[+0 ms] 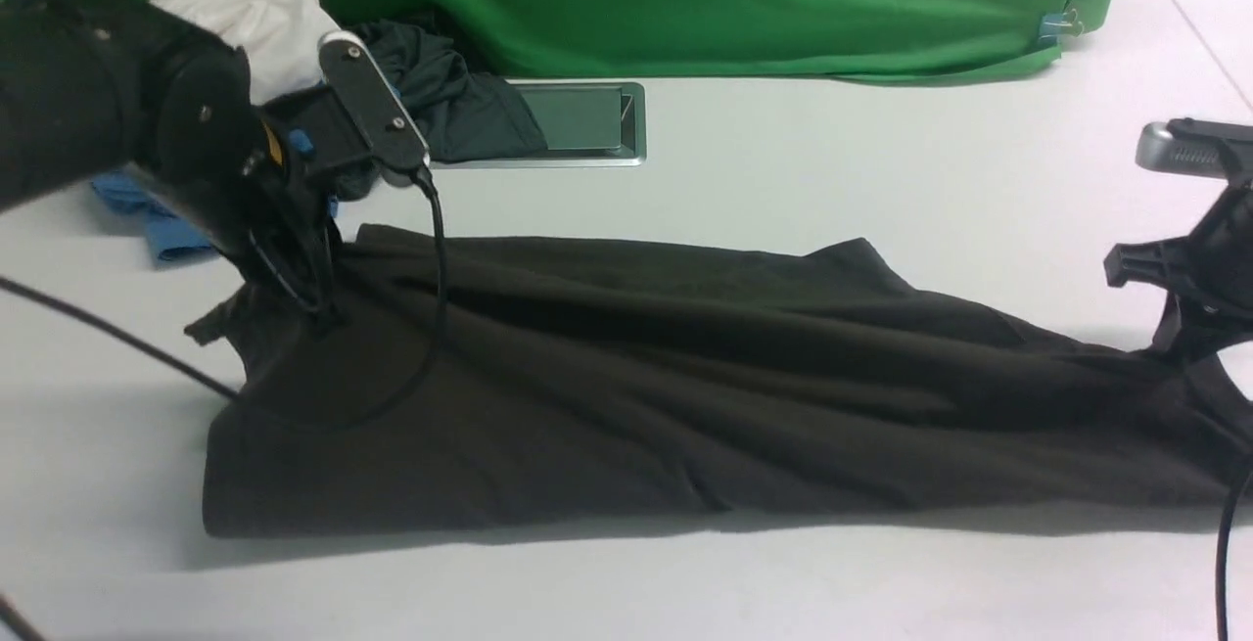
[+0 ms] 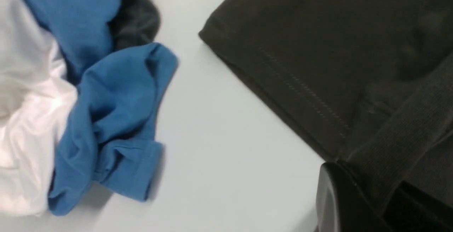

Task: Fold a long-sleeved shirt on a white desktop.
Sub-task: 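Fold the black garment in half by bringing its near edge over to the far edge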

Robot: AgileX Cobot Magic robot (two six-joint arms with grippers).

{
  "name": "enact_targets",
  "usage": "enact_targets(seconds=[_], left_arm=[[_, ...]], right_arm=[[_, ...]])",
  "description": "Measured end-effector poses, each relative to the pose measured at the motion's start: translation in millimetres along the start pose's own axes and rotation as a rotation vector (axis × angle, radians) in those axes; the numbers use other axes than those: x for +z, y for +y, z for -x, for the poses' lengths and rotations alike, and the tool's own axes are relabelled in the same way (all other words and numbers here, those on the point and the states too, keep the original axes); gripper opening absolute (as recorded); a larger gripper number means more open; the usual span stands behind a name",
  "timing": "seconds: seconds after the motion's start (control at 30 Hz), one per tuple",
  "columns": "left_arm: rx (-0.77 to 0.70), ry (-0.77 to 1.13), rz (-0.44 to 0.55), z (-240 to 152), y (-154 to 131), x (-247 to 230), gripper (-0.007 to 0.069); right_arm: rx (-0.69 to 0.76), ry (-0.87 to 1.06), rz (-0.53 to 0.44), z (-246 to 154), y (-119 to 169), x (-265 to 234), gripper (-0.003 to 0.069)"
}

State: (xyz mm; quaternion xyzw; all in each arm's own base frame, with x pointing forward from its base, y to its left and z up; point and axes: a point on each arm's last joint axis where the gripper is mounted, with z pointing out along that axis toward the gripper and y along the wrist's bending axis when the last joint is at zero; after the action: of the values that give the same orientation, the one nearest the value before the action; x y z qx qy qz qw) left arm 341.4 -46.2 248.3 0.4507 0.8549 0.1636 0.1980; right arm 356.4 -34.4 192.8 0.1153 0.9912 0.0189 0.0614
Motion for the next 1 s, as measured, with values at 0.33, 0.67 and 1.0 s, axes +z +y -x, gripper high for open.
enact_targets(seconds=[0.33, 0.67, 1.0], left_arm=[[0.038, -0.040, 0.040, 4.2, 6.6, 3.7, 0.0035], [0.065, -0.173, 0.144, 19.2, 15.2, 13.2, 0.0035], [0.085, -0.194, 0.152, 32.5, 14.7, 60.6, 0.0035]], right_arm=[[0.044, -0.057, 0.016, 16.0, -10.3, -18.3, 0.0072], [0.077, -0.134, 0.043, 28.4, -20.3, -9.2, 0.0072], [0.093, -0.167, 0.037, 38.6, -21.8, 16.6, 0.0363]])
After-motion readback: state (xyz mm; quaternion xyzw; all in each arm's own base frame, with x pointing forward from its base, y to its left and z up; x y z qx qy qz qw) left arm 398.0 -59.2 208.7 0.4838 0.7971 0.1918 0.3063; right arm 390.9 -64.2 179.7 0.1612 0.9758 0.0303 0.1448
